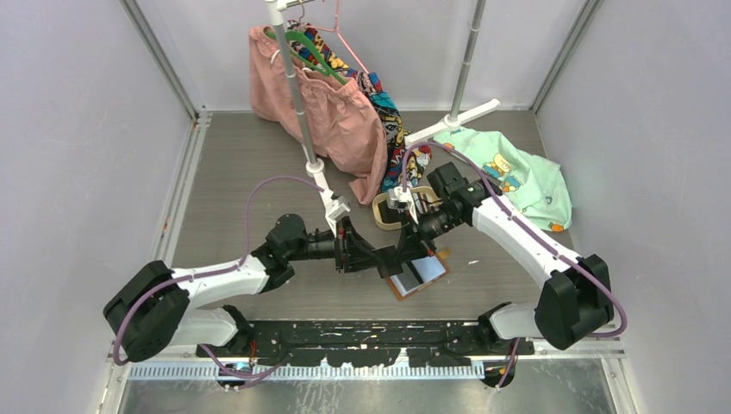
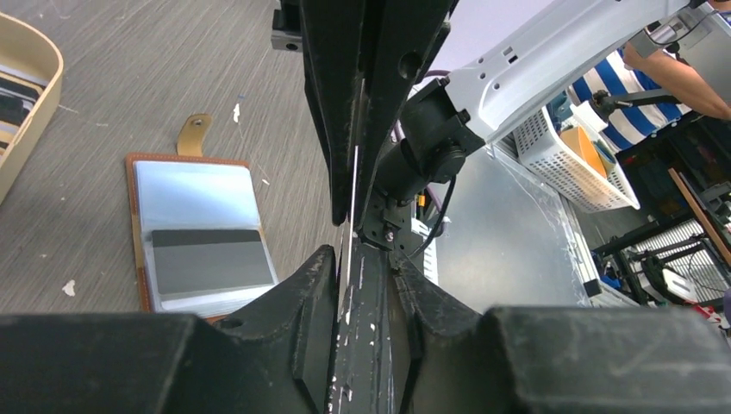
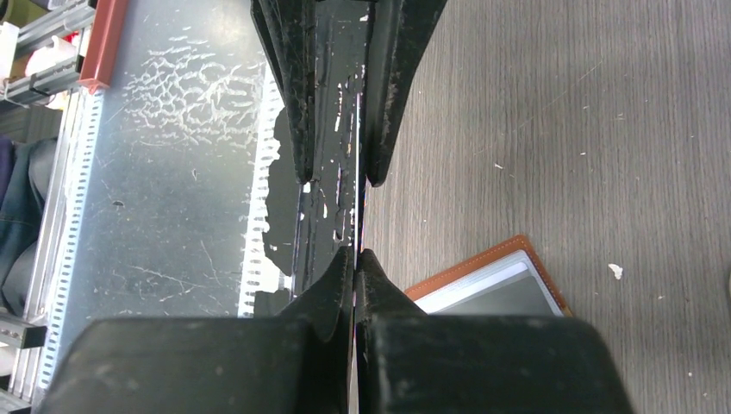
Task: Put the credit cards into the card holder
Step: Pick up the credit card from the storage box, then insert the credit card into the card holder.
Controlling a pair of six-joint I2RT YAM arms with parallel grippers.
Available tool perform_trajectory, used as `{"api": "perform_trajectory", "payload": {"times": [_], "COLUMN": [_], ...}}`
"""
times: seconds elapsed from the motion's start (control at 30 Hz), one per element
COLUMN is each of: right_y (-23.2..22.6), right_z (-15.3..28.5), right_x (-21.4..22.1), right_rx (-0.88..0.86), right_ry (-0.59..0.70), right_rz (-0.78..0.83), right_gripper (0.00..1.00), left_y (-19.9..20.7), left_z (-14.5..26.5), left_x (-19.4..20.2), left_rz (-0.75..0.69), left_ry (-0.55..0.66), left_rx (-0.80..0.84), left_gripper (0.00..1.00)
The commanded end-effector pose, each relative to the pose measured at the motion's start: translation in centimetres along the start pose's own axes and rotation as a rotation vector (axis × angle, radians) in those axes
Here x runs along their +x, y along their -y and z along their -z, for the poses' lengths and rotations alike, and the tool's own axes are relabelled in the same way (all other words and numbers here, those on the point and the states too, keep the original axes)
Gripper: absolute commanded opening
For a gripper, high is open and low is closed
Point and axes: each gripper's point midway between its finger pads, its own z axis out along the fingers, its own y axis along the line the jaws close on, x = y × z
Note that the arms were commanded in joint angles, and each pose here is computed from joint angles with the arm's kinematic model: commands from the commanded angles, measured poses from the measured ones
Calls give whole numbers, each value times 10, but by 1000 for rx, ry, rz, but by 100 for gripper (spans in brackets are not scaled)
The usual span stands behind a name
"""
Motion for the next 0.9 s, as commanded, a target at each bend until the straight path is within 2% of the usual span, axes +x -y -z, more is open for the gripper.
{"api": "perform_trajectory", "payload": {"times": [0.0,0.07,0.1,0.13,0.23,0.27,0.33,0.4,0.5,0.57,0.63,0.7,0.87], "right_y": [-3,-3,-2,-2,7,14,33,50,76,82,81,81,85], "right_z": [3,3,3,3,8,13,29,45,68,76,80,79,76], "right_x": [-15,-15,-15,-14,-9,-5,4,18,60,96,120,130,147], "right_rx": [-12,-13,-11,-8,45,90,208,317,461,449,401,374,343], "right_ry": [34,33,33,30,-7,-35,-75,-128,-332,-493,-597,-626,-686], "right_rz": [44,41,43,41,57,77,112,134,241,351,444,462,461], "right_gripper": [1,1,1,2,34,40,46,47,51,61,72,79,88], "left_y": [12,12,12,11,3,-2,-13,-21,-30,-33,-35,-37,-41], "left_z": [-5,-7,-8,-8,-7,-5,0,4,9,11,11,10,6], "left_x": [-24,-23,-22,-20,-16,-14,-8,0,13,17,19,21,25], "left_rz": [-53,-47,-38,-32,-8,8,47,95,166,198,218,225,247], "left_ry": [77,68,63,60,51,45,41,27,-10,-19,-19,-21,-18], "left_rx": [55,68,73,74,40,19,-31,-81,-149,-169,-175,-180,-174], "left_gripper": [23,4,1,0,0,0,0,0,0,0,0,0,0]}}
